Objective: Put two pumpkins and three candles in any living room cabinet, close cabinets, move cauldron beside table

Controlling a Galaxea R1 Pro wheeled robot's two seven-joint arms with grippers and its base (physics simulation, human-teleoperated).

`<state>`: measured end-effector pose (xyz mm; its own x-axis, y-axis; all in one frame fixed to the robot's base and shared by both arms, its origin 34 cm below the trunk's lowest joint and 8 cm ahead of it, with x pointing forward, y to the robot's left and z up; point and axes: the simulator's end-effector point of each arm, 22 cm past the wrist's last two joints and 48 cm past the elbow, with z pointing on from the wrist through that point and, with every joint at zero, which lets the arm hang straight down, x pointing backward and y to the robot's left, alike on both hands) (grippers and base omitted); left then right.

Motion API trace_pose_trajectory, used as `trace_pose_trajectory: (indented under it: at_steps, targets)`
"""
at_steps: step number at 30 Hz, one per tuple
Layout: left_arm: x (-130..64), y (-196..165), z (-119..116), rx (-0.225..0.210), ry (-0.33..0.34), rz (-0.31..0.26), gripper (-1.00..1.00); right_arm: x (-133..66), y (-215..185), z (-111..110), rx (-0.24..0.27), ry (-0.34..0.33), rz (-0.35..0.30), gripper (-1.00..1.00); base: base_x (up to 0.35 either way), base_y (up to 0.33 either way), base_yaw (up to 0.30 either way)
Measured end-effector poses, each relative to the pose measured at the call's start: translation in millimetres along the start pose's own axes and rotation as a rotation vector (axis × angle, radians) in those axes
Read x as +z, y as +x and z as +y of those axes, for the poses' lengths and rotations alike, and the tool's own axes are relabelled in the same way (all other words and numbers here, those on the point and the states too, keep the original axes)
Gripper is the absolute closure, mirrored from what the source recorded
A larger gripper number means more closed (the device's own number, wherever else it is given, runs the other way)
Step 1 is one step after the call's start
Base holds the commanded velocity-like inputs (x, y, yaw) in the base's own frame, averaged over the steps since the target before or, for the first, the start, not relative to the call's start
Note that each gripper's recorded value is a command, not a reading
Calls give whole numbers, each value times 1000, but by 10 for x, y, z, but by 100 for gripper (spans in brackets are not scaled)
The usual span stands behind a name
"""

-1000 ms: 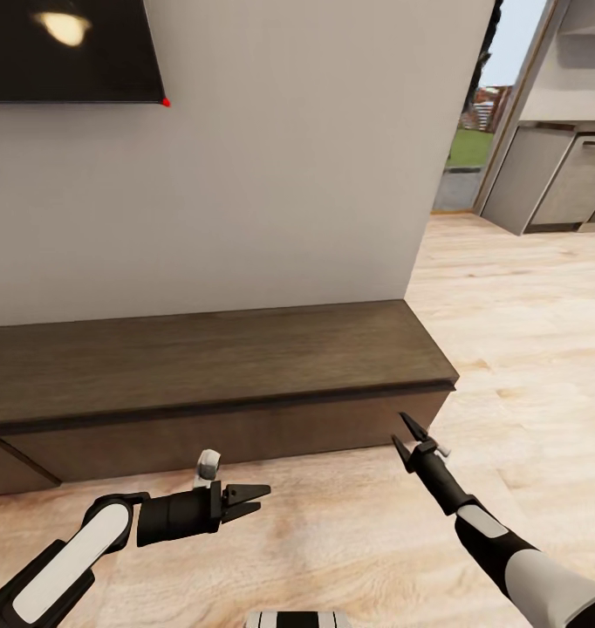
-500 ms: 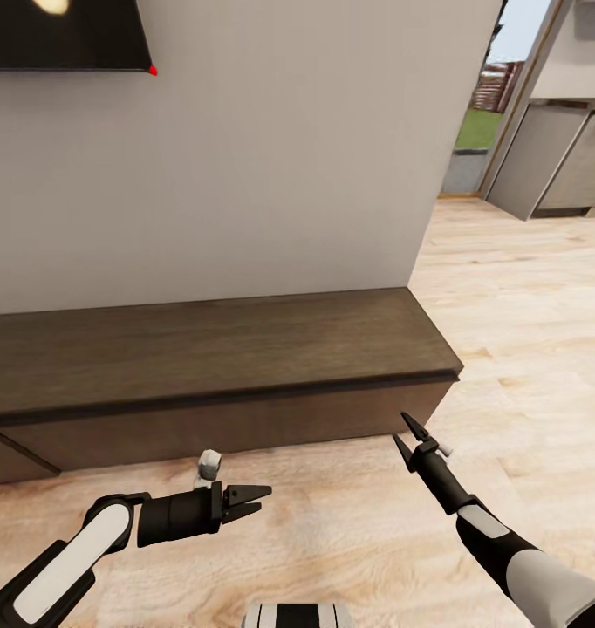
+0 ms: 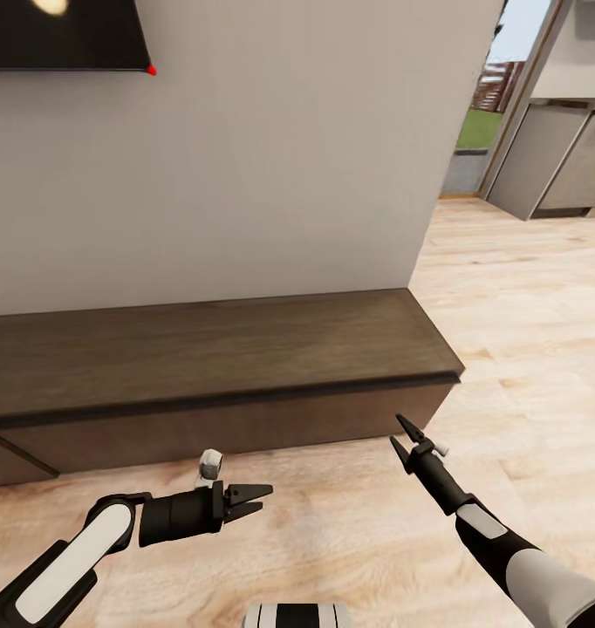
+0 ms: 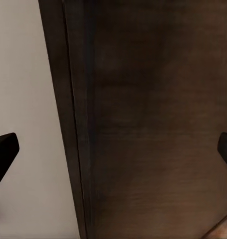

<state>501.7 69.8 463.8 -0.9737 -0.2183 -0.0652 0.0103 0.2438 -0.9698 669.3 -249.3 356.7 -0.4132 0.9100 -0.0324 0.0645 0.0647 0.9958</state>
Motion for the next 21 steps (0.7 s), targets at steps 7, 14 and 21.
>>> trace_pose_trajectory:
  at_steps: [7,14,21]
  targets:
    - [7,12,0,0,0,3,-100,0,0,0,0,0,0,-100,102,0,0]
    - [20,20,-5,-1,2,5,-100,0,0,-2,0,0,0,-100,124,0,0]
    - [37,26,-17,-1,6,5,-100,0,-1,19,-2,-9,0,-100,178,0,0]
